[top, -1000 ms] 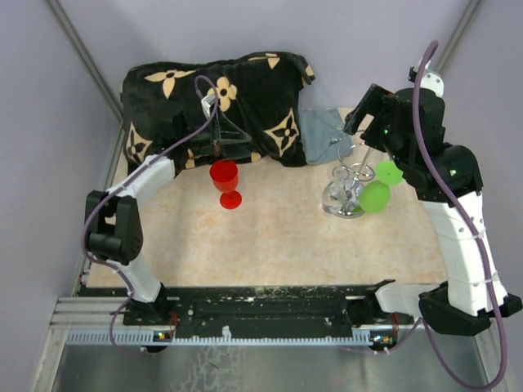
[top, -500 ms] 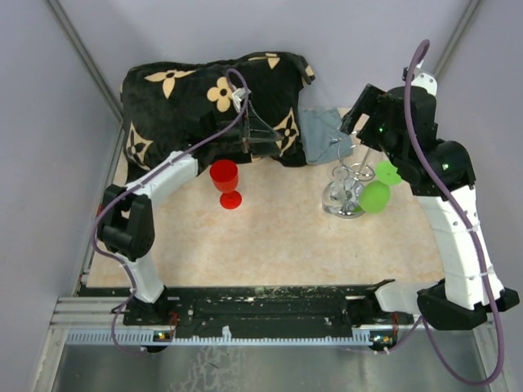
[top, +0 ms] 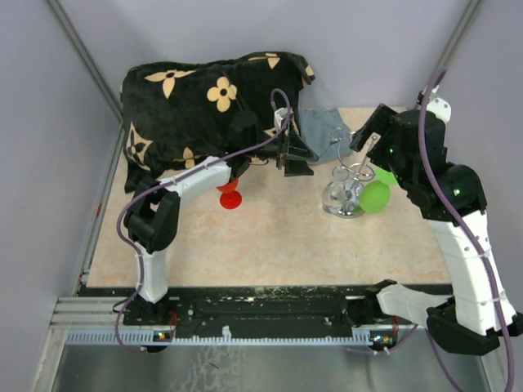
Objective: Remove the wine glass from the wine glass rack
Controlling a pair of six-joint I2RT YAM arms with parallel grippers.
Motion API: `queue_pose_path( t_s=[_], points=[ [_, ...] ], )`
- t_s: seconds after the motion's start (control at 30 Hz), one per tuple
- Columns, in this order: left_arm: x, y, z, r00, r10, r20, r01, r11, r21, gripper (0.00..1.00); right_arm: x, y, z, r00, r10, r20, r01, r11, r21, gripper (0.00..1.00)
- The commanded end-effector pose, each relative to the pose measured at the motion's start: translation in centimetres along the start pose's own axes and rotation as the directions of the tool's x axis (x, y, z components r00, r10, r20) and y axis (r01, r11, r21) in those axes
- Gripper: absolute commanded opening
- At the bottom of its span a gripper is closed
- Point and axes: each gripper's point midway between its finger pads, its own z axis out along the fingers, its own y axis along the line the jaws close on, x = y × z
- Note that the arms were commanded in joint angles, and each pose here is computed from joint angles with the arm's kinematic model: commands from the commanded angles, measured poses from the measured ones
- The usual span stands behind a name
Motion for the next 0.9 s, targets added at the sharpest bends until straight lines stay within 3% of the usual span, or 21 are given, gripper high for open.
queue_pose_path(
  t_s=[0.0,0.37,0.53,0.87],
  points=[
    [-0.4,-0.8,1.4,0.999,0.033,0.011,-0.033,0.999,0.011,0.99,-0.2,-2.3,-1.3,0.997,0.056,0.049,-0.059,0.996,0.063,0.91],
    [-0.7,1.3,3.4,0.997,-0.044,0.058,0.046,0.998,-0.042,0.96,1.5,-3.3,-1.6,0.996,0.092,0.018,-0.093,0.992,0.081,0.93],
    [-0.7,1.9,4.3,0.996,-0.067,0.067,0.071,0.995,-0.067,0.86,1.7,-3.6,-1.9,0.995,0.103,0.016,-0.104,0.991,0.083,0.93],
    [-0.7,2.4,4.9,0.995,-0.078,0.067,0.085,0.991,-0.100,0.54,1.8,-3.7,-2.0,0.994,0.113,0.017,-0.114,0.990,0.079,0.94]
  ],
)
